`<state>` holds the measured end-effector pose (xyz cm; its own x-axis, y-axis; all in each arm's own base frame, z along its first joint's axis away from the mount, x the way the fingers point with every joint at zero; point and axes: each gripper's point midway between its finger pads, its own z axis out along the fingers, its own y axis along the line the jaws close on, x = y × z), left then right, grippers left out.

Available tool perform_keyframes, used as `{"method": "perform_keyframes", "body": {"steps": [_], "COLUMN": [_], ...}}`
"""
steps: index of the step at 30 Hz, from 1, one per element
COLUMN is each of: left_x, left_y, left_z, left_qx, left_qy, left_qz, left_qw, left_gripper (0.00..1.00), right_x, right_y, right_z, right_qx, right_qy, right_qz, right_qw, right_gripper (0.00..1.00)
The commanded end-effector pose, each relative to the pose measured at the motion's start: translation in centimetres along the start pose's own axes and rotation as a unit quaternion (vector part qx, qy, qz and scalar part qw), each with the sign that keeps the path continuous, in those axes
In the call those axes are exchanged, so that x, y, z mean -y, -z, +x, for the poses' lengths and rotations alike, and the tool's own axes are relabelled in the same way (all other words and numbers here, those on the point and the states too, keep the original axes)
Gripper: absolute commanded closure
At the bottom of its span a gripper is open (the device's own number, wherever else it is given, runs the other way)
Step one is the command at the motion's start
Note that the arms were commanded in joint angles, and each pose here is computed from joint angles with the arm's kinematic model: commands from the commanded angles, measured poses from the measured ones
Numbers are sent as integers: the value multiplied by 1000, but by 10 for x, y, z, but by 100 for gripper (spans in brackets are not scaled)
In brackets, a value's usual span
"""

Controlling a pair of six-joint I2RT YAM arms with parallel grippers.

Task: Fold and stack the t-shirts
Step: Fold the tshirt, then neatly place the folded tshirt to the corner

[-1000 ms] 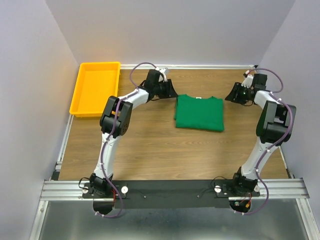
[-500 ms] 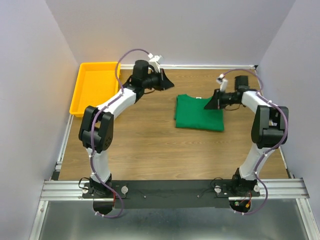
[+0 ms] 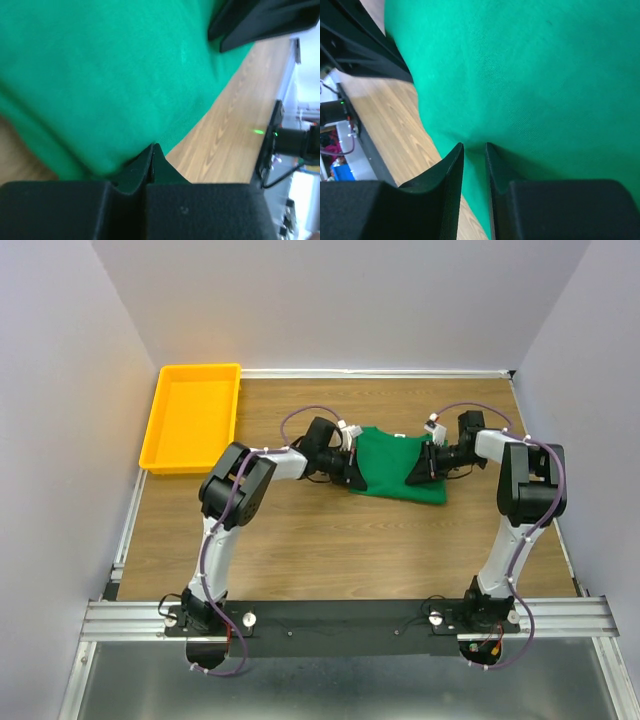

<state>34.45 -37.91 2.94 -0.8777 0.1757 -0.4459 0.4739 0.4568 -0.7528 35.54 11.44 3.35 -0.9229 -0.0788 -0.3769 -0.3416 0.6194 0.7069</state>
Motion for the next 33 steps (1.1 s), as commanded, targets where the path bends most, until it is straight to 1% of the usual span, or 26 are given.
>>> {"method": "perform_keyframes", "body": {"steps": [1,4,5,7,8,9,10,12,13,14,15,16,17,18,19,20,21,23,26,29,30,31,33], "left_x": [-34,-37,-30,-23,-11,-7,5,14,11,24,26,22,33,33,35,41,41,49,53,53,50,46,50], "left_y": [18,34,41,52,63,69,83,99,109,126,135,146,163,171,180,198,205,225,249,261,261,260,265], "left_z": [-9,-12,-19,-23,-34,-38,-53,-66,-71,-83,-87,-91,-99,-98,-101,-108,-108,-113,-114,-109,-104,-97,-93], "left_qx": [32,45,55,66,83,92,120,148,167,193,207,223,247,255,267,290,291,309,326,333,326,320,326], "left_qy": [9,3,-11,-24,-46,-55,-73,-95,-99,-113,-118,-121,-130,-133,-136,-140,-139,-146,-146,-146,-141,-135,-132], "left_qz": [-68,-81,-81,-81,-80,-84,-95,-114,-140,-148,-160,-185,-193,-206,-214,-228,-237,-250,-263,-269,-273,-277,-277], "left_qw": [997,996,995,994,992,991,986,978,971,963,958,949,941,935,930,919,917,906,896,892,894,896,894], "left_gripper": [100,100,100,100,100,100,96,89,80,77,74,70,67,64,64,62,62,62,61,61,61,61,61], "right_x": [20,34,37,33,27,17,11,5,7,11,16,32,41,52,57,67,71,82,92,91,92,90,92], "right_y": [7,21,30,43,49,58,65,74,84,88,92,103,104,108,110,107,104,93,75,67,66,64,67], "right_z": [2,-3,-5,-15,-16,-23,-27,-33,-36,-36,-35,-38,-32,-29,-28,-26,-25,-19,-13,-17,-16,-16,-18], "right_qx": [-11,1,9,22,24,33,36,46,50,50,50,58,59,58,61,67,65,53,37,39,37,37,43], "right_qy": [-8,-15,-15,2,6,32,41,52,57,49,43,39,9,-2,-12,-40,-48,-68,-94,-102,-106,-108,-109], "right_qz": [56,85,90,90,88,87,92,106,137,159,182,239,262,292,306,318,322,316,293,271,267,255,253], "right_qw": [998,996,996,996,996,995,994,992,988,985,981,968,963,955,950,945,943,945,951,956,957,960,960], "right_gripper": [69,69,68,66,65,62,59,55,53,51,48,40,37,33,29,24,22,21,22,29,32,42,59]}}
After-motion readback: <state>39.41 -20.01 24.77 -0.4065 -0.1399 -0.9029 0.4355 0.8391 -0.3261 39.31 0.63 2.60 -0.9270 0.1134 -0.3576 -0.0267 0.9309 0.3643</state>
